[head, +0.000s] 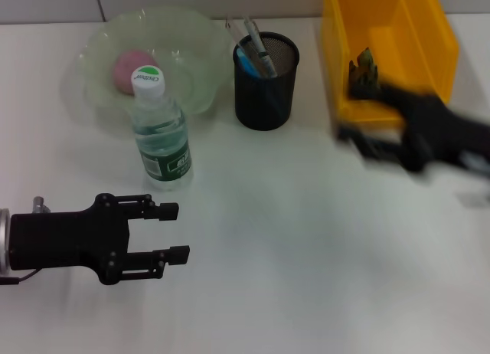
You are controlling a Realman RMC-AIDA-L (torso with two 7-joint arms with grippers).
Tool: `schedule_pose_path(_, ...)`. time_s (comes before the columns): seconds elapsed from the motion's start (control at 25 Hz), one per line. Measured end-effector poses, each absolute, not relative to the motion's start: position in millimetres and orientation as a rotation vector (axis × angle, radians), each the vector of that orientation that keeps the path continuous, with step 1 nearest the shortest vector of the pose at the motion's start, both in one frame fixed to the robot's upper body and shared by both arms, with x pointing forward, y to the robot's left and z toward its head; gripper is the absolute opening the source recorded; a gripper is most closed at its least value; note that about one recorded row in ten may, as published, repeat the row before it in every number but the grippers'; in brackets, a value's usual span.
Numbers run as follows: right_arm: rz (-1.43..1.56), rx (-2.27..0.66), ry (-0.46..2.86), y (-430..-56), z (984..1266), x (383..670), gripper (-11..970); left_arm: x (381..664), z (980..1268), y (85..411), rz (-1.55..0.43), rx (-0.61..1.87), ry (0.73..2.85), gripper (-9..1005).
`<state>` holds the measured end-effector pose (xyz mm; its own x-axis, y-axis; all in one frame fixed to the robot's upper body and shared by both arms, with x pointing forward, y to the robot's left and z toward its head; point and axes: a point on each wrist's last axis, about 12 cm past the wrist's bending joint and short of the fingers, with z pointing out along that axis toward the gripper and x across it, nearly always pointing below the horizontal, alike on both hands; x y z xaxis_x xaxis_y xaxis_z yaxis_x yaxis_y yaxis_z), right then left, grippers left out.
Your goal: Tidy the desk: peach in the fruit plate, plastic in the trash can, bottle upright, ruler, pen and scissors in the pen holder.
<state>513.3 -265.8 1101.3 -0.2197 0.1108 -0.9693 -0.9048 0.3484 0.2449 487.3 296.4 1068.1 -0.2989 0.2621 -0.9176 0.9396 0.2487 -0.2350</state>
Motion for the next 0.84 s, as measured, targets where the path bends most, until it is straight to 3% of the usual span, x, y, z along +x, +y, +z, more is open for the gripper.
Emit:
schedule_pose_path(0.04, 1.166, -0.803, 1.488, -284.6, 1093.5, 488.6, 710, 486.9, 1070.3, 295.7, -1.101, 1.116, 1.722, 737)
schedule_pose_path(0.08, 1.166, -0.803, 1.488, -284.6, 1093.5, 488.6, 743, 486.9, 1070.3, 295.7, -1.101, 1.116, 1.722, 739)
schedule_pose_path(0.12, 1.196, -0.848, 1.504, -297.0, 1083.9, 466.7, 776, 486.8, 1071.3, 294.7, -1.113, 1.118, 1.717, 741)
schedule_pose_path(0.24, 1.243, -0.927, 1.518, -300.7, 1073.1, 445.5, 776, 486.0, 1073.9, 289.7, -1.156, 1.127, 1.698, 747)
schedule_pose_path(0.84, 1.243, -0.974, 1.513, -295.7, 1066.0, 441.5, 776, 485.2, 1074.1, 278.5, -1.221, 1.123, 1.682, 756)
